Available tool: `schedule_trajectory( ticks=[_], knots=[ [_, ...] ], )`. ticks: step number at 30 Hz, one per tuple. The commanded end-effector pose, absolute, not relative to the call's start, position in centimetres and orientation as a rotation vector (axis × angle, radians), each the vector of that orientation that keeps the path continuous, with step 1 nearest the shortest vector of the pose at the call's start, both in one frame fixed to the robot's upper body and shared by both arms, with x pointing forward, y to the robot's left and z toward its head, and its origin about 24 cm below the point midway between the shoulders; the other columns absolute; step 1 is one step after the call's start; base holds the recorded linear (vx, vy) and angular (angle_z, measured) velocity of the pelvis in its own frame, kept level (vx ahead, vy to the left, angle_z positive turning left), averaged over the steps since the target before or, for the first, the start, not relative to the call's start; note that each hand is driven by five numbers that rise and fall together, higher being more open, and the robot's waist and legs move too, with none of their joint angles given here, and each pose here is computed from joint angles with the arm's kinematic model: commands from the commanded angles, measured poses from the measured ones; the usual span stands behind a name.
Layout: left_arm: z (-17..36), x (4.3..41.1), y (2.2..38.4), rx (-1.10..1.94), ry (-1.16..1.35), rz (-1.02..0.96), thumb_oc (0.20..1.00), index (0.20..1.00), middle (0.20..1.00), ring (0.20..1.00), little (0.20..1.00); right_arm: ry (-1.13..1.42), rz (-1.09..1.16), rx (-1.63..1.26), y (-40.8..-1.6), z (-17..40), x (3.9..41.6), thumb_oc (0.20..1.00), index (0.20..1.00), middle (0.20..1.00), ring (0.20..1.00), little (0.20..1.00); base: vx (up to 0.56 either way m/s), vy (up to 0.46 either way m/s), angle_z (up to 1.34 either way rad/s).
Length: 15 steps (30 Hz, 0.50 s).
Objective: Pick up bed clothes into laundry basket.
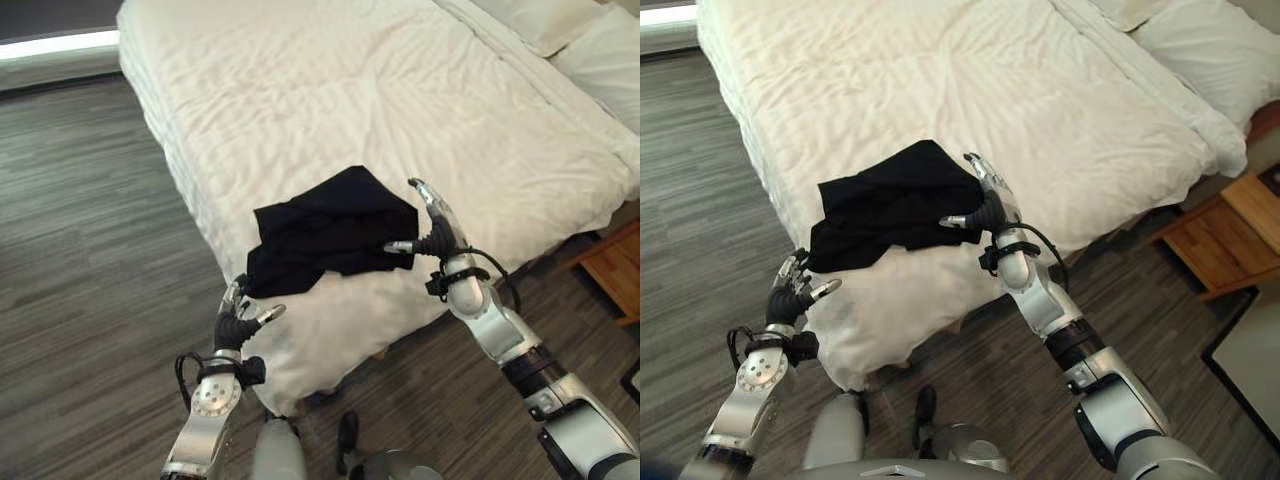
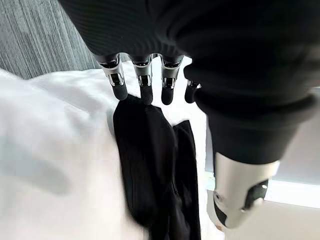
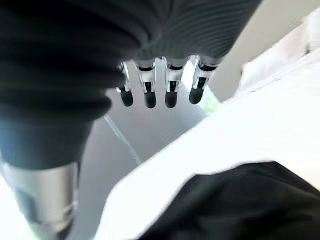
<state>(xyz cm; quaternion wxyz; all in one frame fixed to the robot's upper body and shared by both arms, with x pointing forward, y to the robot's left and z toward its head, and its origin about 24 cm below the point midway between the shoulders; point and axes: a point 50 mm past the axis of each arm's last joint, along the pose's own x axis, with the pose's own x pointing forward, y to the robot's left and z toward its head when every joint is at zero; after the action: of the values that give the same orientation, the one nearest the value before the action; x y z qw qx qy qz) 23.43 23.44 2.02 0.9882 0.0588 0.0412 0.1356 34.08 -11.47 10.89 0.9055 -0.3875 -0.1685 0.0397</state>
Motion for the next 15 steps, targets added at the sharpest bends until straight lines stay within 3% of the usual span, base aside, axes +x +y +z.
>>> schedule_trajectory(
  ticks=[1, 15],
  knots=[
    [3.8, 23.3, 24.2, 0.171, -0.005, 0.264, 1.0, 1.0, 1.0, 1.0, 1.0, -0.451, 0.114, -0.865, -9.2, 13.6, 35.6, 1.0, 1.0, 1.0, 1.0, 1.0, 0.1, 0.074, 0.07],
    [3.9, 24.9, 23.5, 0.196, -0.02, 0.196, 1.0, 1.0, 1.0, 1.0, 1.0, -0.469, 0.133, -1.183, -7.5, 13.9, 37.6, 1.0, 1.0, 1.0, 1.0, 1.0, 0.04, 0.046, -0.01]
  ],
)
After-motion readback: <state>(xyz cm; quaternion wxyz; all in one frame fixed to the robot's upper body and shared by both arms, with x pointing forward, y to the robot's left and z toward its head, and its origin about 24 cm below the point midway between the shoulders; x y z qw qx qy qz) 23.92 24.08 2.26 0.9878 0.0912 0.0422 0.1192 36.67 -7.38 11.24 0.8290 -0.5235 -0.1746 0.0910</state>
